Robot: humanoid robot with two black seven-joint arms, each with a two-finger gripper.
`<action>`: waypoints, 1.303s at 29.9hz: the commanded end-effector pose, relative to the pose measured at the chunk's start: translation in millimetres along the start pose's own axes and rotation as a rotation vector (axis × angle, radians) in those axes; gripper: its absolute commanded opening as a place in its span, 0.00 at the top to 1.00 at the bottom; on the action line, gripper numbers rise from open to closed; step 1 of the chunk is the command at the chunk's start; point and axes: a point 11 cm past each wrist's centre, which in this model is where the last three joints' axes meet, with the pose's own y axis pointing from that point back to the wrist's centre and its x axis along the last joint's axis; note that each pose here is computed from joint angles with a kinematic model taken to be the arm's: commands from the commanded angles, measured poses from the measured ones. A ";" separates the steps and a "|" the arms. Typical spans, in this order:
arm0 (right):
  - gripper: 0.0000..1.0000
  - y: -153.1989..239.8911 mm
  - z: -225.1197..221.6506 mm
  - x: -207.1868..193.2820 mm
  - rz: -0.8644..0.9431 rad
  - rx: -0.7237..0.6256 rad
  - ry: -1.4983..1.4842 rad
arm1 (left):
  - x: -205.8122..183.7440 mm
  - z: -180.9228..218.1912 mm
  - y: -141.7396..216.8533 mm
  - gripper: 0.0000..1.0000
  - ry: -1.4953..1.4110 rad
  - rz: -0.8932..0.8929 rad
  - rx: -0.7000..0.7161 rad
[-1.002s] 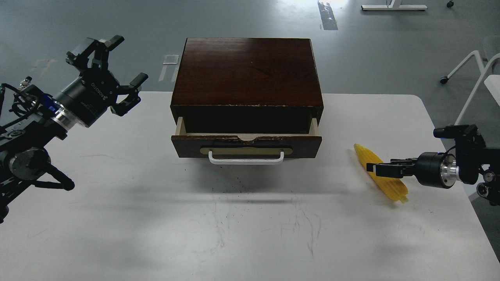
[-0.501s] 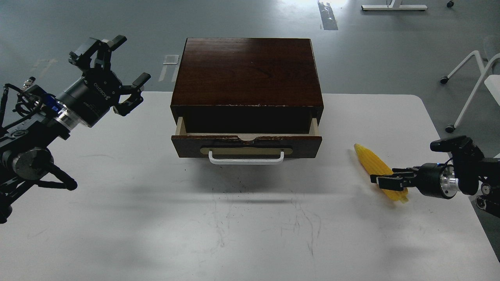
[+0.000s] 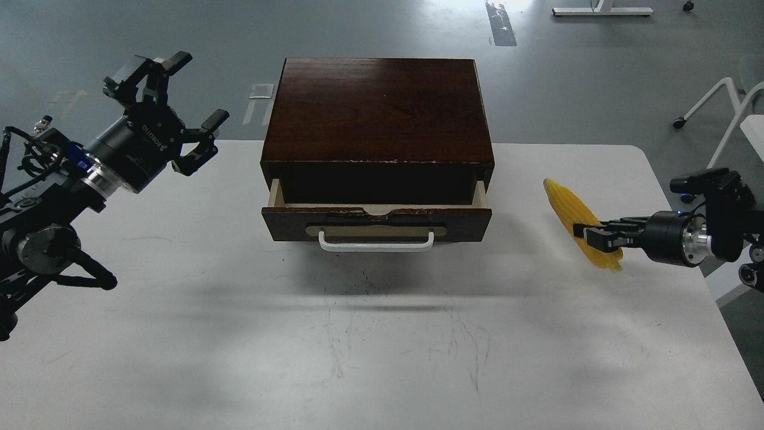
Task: Put corn in drawer with both arms
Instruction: 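Close the right gripper on the corn and lift it, then carry the corn over the open drawer and lower it inside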
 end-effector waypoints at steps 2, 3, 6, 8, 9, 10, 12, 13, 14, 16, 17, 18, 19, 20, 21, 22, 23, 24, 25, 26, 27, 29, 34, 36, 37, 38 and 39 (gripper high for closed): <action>0.88 19.6 -24.6 83.6 0.128 0.038 0.103 | -0.6 -0.4 -0.4 0.01 0.001 -0.001 0.000; 0.88 22.2 -29.1 94.9 0.140 0.043 0.118 | -0.5 0.0 -0.6 0.01 0.001 -0.001 -0.002; 0.88 31.9 -55.8 139.3 0.170 0.078 0.185 | -0.5 0.0 -0.6 0.01 0.001 -0.001 -0.002; 0.87 29.9 -78.8 158.6 0.167 0.112 0.240 | -0.1 0.4 -0.3 0.01 0.000 0.000 -0.002; 0.87 28.2 -87.4 164.8 0.166 0.124 0.261 | -0.1 0.4 -0.3 0.01 0.000 0.000 -0.002; 0.87 26.6 -94.5 170.1 0.163 0.132 0.284 | -0.1 0.4 -0.3 0.01 0.000 0.000 -0.002; 0.87 18.2 -122.0 188.4 0.141 0.153 0.377 | 0.4 3.2 -1.1 0.01 -0.001 0.001 -0.011; 0.87 13.8 -129.9 191.0 0.133 0.162 0.401 | -0.1 2.8 -1.4 0.01 -0.001 0.000 -0.010; 0.87 4.6 -145.3 194.8 0.117 0.180 0.448 | -0.1 2.8 -1.4 0.01 -0.001 0.000 -0.010; 0.87 -4.3 -161.2 197.1 0.102 0.201 0.489 | -1.1 2.2 -2.4 0.01 0.002 -0.001 -0.013; 0.87 -11.3 -175.8 198.2 0.090 0.222 0.527 | -1.9 1.5 -3.0 0.01 0.005 -0.003 -0.013; 0.87 -17.2 -187.7 198.1 0.080 0.239 0.559 | -2.5 1.7 -3.7 0.01 0.005 -0.004 -0.014; 0.87 -21.1 -194.3 197.4 0.072 0.248 0.579 | -2.4 1.1 -3.3 0.01 0.006 -0.004 -0.013; 0.87 -27.9 -206.8 195.6 0.059 0.267 0.619 | -2.5 1.6 -3.7 0.01 0.005 -0.004 -0.014; 0.87 -31.7 -214.1 194.7 0.053 0.277 0.645 | -2.5 1.7 -3.7 0.01 0.005 -0.004 -0.014; 0.87 -34.6 -219.7 194.0 0.049 0.283 0.670 | -2.4 1.1 -3.3 0.01 0.006 -0.004 -0.013; 0.87 -40.4 -230.5 190.9 0.040 0.300 0.716 | -2.9 1.3 -4.0 0.01 0.007 -0.005 -0.015; 0.87 -46.0 -240.3 188.0 0.029 0.312 0.769 | -3.3 0.9 -4.3 0.01 0.008 -0.006 -0.015; 0.87 -48.2 -245.1 187.1 0.026 0.317 0.799 | -3.3 0.9 -4.3 0.01 0.008 -0.006 -0.015; 0.87 -52.6 -254.8 185.4 0.018 0.328 0.852 | -3.8 0.5 -4.6 0.01 0.008 -0.008 -0.014; 0.87 -54.9 -258.7 183.1 0.009 0.334 0.876 | -4.3 -0.5 -4.5 0.01 0.007 -0.009 -0.012; 0.87 -60.5 -269.1 178.3 -0.009 0.348 0.937 | -4.6 -0.1 -4.9 0.01 0.004 -0.011 -0.013; 0.87 -72.4 -289.3 166.8 -0.040 0.383 1.098 | -5.1 -0.6 -5.2 0.01 0.003 -0.013 -0.012; 0.87 -75.4 -294.9 163.4 -0.044 0.397 1.144 | -5.2 -0.6 -5.2 0.01 0.002 -0.014 -0.011; 0.87 -76.6 -295.6 161.4 -0.050 0.399 1.163 | -5.2 -0.6 -5.2 0.01 0.002 -0.014 -0.011; 0.87 -78.1 -293.0 158.0 -0.065 0.396 1.172 | -4.8 -0.3 -4.9 0.01 0.000 -0.013 -0.011; 0.87 -78.8 -291.9 156.4 -0.072 0.395 1.177 | -4.3 0.5 -4.8 0.01 -0.001 -0.012 -0.012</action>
